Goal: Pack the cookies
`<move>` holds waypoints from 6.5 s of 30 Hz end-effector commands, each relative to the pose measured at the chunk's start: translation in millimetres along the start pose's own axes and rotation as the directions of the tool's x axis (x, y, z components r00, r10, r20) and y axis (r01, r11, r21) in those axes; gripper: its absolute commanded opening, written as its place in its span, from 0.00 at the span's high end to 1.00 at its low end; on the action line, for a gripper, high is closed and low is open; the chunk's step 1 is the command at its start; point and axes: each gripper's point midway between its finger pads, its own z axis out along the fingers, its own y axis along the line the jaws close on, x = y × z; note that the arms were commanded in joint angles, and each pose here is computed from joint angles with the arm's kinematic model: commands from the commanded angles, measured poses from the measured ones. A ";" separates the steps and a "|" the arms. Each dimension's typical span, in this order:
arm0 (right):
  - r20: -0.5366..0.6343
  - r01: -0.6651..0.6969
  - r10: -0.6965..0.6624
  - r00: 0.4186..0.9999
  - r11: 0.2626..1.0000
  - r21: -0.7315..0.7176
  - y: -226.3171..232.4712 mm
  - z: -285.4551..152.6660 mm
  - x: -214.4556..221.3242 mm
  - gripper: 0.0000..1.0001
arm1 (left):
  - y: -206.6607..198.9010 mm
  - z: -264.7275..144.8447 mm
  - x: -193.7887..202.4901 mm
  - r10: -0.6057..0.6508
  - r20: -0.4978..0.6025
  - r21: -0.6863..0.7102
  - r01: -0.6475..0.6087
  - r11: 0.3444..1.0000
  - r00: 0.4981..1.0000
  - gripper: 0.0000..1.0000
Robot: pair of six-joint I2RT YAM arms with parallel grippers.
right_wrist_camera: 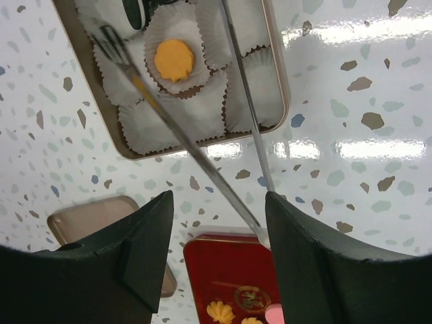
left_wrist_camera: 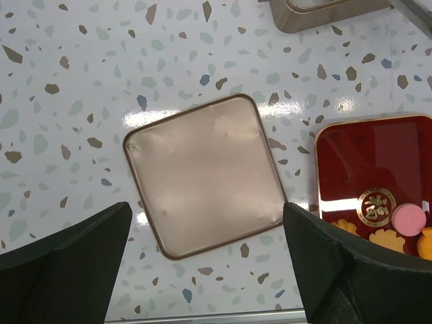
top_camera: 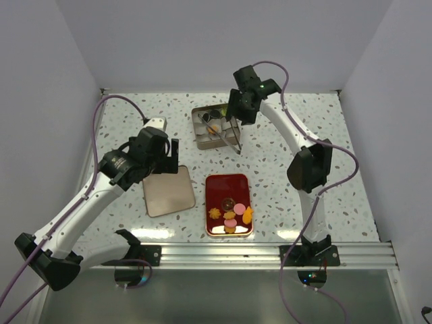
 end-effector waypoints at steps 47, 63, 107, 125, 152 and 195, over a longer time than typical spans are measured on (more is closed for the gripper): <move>-0.160 0.350 -0.338 0.928 0.935 0.058 -1.1 69.5 56.4 0.04 | 4.7 -12.3 -10.1 -0.028 0.043 -0.002 0.028 1.000 0.999 0.00; -0.165 0.339 -0.323 0.932 0.938 0.076 -10.3 91.8 58.2 0.39 | 2.5 -4.8 -9.6 -0.016 0.029 -0.011 0.017 1.000 0.999 0.00; -0.147 0.337 -0.352 0.924 0.934 -0.120 -20.7 -178.4 139.3 0.58 | 3.4 -31.4 -18.2 -0.093 0.106 0.066 0.086 0.994 0.990 0.00; -0.445 0.525 -0.556 0.702 0.826 -0.203 -51.3 -221.5 305.1 0.55 | -10.9 -11.6 -15.2 -0.054 0.088 0.094 0.046 0.994 0.995 0.00; -0.566 0.693 -0.602 0.563 0.717 -0.073 -94.3 -209.3 321.9 0.52 | -7.5 -7.0 -3.3 -0.085 0.068 0.080 0.079 0.994 0.994 0.00; -0.580 0.758 -0.624 0.524 0.652 -0.016 -88.7 -195.2 327.1 0.62 | 1.5 -9.3 -0.7 -0.087 0.075 0.044 0.083 0.996 0.993 0.00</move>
